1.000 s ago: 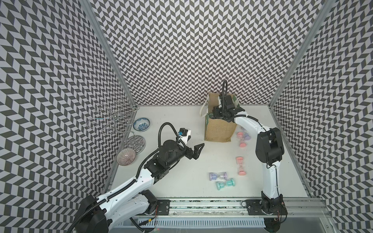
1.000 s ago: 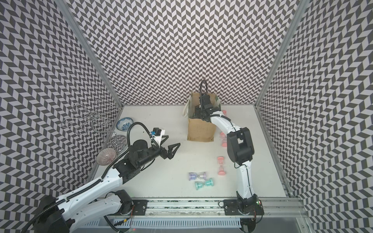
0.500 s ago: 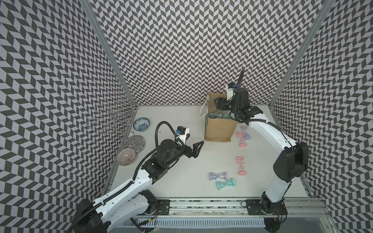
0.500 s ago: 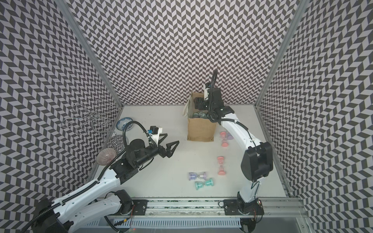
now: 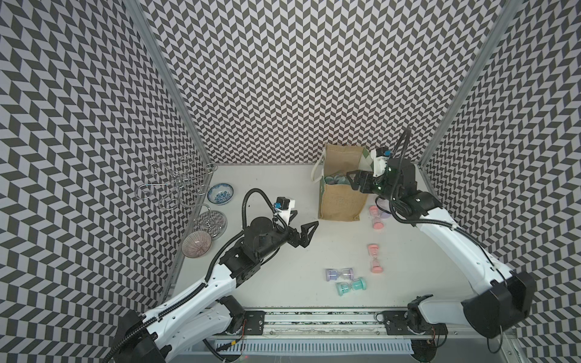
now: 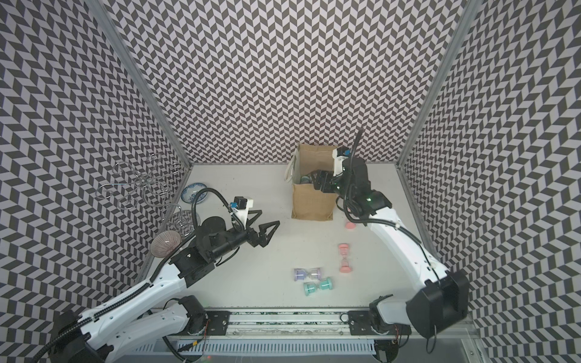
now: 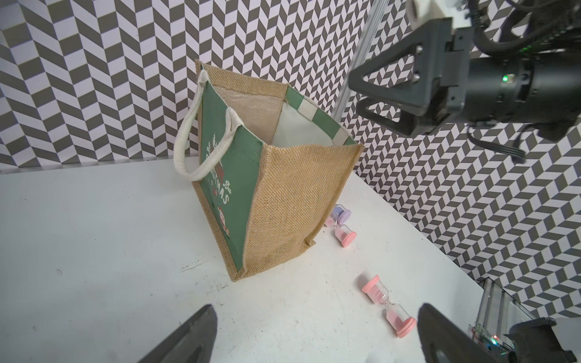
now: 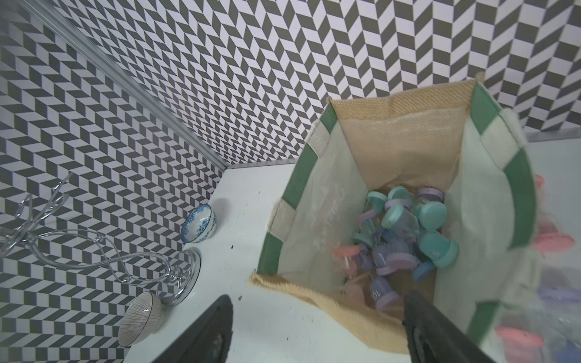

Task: Put the hourglass into the canvas bag
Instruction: Pick up the hourglass from the center of the board.

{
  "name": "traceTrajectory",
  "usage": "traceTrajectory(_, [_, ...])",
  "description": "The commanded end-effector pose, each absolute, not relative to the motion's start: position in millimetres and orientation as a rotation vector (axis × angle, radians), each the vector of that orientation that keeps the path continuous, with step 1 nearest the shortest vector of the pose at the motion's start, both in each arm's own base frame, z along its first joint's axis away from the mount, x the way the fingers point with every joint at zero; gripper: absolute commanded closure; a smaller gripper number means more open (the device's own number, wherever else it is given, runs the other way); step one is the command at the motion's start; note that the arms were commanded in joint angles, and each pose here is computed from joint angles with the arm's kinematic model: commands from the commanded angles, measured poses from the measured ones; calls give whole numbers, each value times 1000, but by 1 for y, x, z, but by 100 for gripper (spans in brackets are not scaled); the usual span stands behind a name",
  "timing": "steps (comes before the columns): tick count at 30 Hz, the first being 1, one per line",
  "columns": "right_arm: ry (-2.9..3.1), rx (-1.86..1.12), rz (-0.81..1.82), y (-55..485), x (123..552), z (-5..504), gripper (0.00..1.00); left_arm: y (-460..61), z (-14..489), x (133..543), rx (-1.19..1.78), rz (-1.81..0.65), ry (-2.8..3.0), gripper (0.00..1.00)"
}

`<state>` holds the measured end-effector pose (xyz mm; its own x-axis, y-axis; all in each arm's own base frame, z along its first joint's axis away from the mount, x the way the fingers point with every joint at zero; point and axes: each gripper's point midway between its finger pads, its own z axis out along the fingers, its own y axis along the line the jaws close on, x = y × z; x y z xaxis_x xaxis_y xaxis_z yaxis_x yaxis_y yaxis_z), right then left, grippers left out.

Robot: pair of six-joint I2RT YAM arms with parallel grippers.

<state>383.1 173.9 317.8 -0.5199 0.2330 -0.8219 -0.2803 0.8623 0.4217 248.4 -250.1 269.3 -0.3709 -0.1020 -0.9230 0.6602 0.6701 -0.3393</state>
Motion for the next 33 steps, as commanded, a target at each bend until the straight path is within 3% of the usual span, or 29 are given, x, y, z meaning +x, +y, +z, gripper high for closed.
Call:
traceTrajectory(1, [1998,39,605,154,362,322,16,-256,286,242,465,-903,1749,1])
traceTrajectory(13, [2276,213,448,113,299,215,16,-273,273,234,502,-930,1771,1])
traceTrajectory(18, [2418,254,356,116,279,157,15,-278,263,235,512,-915,1806,1])
traceTrajectory(33, [2583,249,328,133,251,69,14,-284,251,227,512,-951,1809,1])
